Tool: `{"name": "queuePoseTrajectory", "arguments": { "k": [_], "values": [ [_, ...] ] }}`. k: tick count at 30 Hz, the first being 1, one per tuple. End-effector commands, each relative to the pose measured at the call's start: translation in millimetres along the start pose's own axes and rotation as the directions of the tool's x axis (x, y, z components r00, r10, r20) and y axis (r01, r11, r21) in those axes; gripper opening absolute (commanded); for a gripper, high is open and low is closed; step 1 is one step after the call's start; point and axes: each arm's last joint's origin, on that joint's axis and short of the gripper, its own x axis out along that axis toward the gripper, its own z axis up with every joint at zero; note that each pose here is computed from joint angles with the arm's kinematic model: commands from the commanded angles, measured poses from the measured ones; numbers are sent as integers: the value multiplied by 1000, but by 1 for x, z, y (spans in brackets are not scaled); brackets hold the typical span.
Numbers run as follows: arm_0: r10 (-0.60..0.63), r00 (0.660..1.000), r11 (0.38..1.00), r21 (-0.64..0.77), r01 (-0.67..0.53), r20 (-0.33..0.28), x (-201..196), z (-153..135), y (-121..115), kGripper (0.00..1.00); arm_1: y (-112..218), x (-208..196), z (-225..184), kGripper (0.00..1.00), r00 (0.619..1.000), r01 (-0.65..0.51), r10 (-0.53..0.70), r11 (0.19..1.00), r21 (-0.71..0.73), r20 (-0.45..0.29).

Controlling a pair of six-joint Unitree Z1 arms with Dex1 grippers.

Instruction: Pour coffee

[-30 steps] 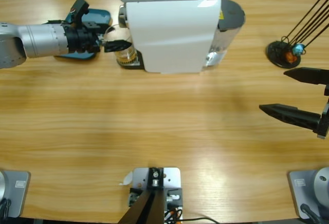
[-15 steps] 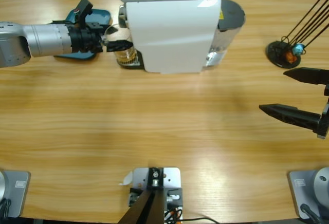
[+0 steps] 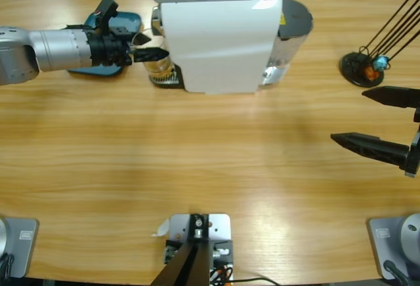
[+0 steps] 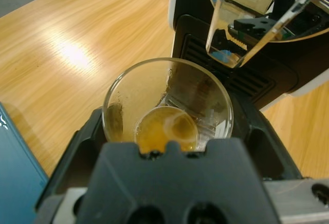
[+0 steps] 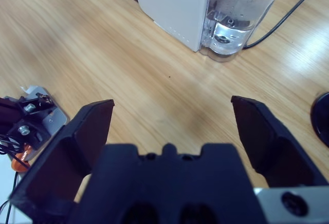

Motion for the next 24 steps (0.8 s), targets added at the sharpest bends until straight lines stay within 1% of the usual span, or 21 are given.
{"name": "queuePoseTrajectory", "arguments": {
  "k": [1, 5, 8, 11, 14, 16, 19, 24],
  "values": [
    [57, 997, 998, -36, -59, -42, -20, -10, -3, 605, 0, 8, -7, 1000, 999, 5, -5, 1000, 5, -50],
    [133, 991, 990, -38, -134, -34, -44, -6, -5, 605, 0, 8, -7, 1000, 999, 4, -3, 1000, 5, -51],
    [202, 979, 979, -41, -202, -13, -65, 3, -3, 605, 0, 8, -7, 1000, 999, 4, -3, 1000, 4, -50],
    [311, 950, 948, -64, -312, -22, -84, 6, 6, 608, 0, 7, -8, 1000, 999, 2, -2, 1000, 5, -48],
    [371, 928, 920, -123, -371, -29, -97, 1, 19, 614, 0, 6, -8, 1000, 999, 1, 0, 1000, 4, -43],
    [404, 914, 901, -151, -406, -41, -102, -3, 29, 614, 0, 6, -8, 1000, 999, 1, 0, 1000, 4, -43],
    [463, 882, 859, -203, -470, -82, -106, -13, 45, 619, 0, 6, -8, 1000, 999, 1, 0, 1000, 4, -41],
    [471, 871, 841, -229, -491, -139, -99, -26, 55, 619, 0, 6, -8, 1000, 999, -1, 1, 1000, 4, -41]
  ]
}}
